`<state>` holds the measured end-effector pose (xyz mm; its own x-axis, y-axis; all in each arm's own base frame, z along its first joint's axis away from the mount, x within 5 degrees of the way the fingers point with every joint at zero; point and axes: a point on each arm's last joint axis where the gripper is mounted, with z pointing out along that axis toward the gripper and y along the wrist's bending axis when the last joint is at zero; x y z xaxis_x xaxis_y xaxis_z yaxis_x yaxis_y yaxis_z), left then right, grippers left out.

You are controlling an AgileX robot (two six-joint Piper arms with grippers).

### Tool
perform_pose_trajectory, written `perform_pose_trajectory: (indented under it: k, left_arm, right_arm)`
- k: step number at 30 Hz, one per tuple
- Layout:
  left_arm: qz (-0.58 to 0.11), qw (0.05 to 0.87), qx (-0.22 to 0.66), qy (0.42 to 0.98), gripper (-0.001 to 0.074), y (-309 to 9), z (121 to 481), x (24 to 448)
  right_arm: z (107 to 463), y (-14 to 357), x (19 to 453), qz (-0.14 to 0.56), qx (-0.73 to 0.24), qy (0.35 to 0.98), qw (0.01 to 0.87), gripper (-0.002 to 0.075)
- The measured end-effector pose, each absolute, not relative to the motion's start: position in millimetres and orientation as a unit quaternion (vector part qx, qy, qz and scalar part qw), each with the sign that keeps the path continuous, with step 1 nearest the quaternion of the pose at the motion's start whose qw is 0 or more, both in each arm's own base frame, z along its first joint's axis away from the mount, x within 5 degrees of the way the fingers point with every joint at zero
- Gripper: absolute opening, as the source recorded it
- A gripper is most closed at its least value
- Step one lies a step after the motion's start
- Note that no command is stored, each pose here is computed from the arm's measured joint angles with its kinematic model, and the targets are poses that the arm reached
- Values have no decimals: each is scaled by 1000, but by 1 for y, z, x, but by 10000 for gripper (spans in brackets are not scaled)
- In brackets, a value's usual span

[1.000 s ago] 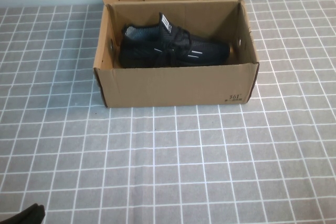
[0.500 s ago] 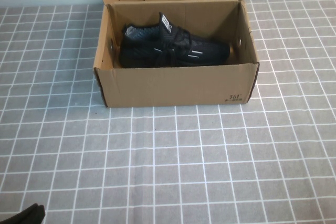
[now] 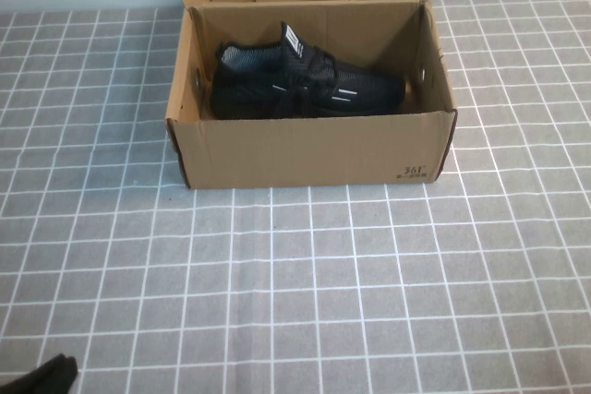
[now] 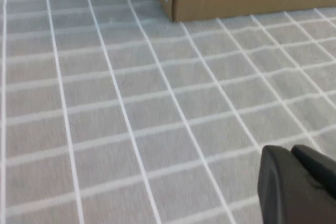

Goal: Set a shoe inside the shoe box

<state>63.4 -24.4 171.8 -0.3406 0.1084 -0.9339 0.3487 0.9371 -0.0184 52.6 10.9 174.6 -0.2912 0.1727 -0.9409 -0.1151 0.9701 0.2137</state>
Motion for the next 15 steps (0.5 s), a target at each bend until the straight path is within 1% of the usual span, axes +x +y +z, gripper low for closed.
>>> perform_pose_trajectory:
  k: [3, 6, 8, 11, 15]
  left_arm:
    - [-94, 606, 145, 777, -1, -22, 181, 63]
    - [-82, 679, 119, 720, -1, -18, 195, 59]
    - [-74, 707, 102, 696, -1, -14, 200, 56]
    - [-61, 709, 88, 697, -1, -12, 200, 56]
    - [-50, 676, 87, 730, -1, -11, 191, 55]
  right_arm:
    - [175, 11, 53, 121, 18, 794, 595, -16]
    - [175, 11, 53, 121, 18, 794, 595, -16]
    - [175, 11, 53, 121, 18, 794, 595, -16]
    - [174, 11, 53, 121, 18, 795, 594, -16]
    - [174, 11, 52, 121, 18, 796, 593, -16]
